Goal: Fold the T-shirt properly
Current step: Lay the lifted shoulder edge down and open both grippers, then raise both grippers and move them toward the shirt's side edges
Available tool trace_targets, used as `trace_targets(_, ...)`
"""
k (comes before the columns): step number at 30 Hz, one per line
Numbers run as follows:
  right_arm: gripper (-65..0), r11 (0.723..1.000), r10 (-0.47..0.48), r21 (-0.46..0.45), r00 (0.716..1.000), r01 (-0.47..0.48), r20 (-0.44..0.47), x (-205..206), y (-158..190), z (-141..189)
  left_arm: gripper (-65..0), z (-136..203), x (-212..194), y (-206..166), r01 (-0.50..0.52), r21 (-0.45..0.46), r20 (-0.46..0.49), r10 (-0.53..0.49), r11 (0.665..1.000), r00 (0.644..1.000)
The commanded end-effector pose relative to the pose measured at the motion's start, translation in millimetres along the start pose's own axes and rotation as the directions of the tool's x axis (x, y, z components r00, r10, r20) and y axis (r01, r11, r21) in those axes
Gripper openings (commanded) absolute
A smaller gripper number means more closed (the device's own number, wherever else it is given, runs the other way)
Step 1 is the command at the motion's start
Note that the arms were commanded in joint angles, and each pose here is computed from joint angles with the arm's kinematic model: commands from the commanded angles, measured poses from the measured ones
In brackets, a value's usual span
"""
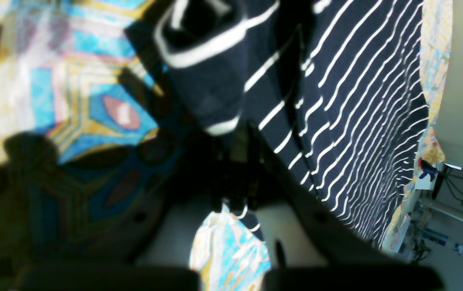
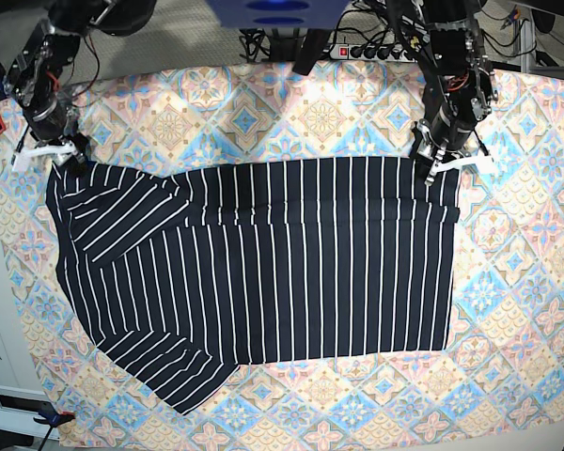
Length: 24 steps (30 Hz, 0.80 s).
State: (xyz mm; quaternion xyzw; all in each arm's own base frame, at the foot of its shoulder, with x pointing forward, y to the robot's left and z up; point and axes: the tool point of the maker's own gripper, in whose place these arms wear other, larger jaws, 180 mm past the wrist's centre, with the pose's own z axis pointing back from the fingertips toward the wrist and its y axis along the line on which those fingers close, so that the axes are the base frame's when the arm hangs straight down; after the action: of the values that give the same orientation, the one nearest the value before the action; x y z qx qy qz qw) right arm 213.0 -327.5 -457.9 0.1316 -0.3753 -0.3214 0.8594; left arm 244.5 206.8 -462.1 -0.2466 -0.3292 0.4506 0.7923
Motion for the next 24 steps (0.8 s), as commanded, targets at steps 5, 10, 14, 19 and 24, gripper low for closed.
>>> trace_targets(5,-32.6,1.0,-0.029,0.012,0.999,0.029,0.021,12,2,-10,-65.0,3,6,-3,0.009,-0.016,0.016,-0.008,1.0,1.0)
trace_targets(10,-32.6,0.996,-0.08,0.025,0.997,0.08,0.005,7,5,-24,-65.0,3,5,-3,0.009,-0.015,0.015,-0.008,1.0,1.0)
trace_targets(14,-32.8,0.992,-0.121,0.039,0.993,0.121,-0.007,6,11,-37,-65.0,3,5,-2,0.011,-0.013,0.015,-0.011,1.0,1.0)
trace_targets(19,-33.7,0.989,-0.137,0.047,0.99,0.138,-0.009,11,13,-44,-65.0,3,5,-2,0.012,-0.013,0.015,-0.012,1.0,1.0)
trace_targets(24,-55.9,0.989,-0.138,0.044,0.99,0.138,-0.005,12,12,-43,-65.0,4,5,-1,0.014,-0.011,0.015,-0.013,1.0,1.0)
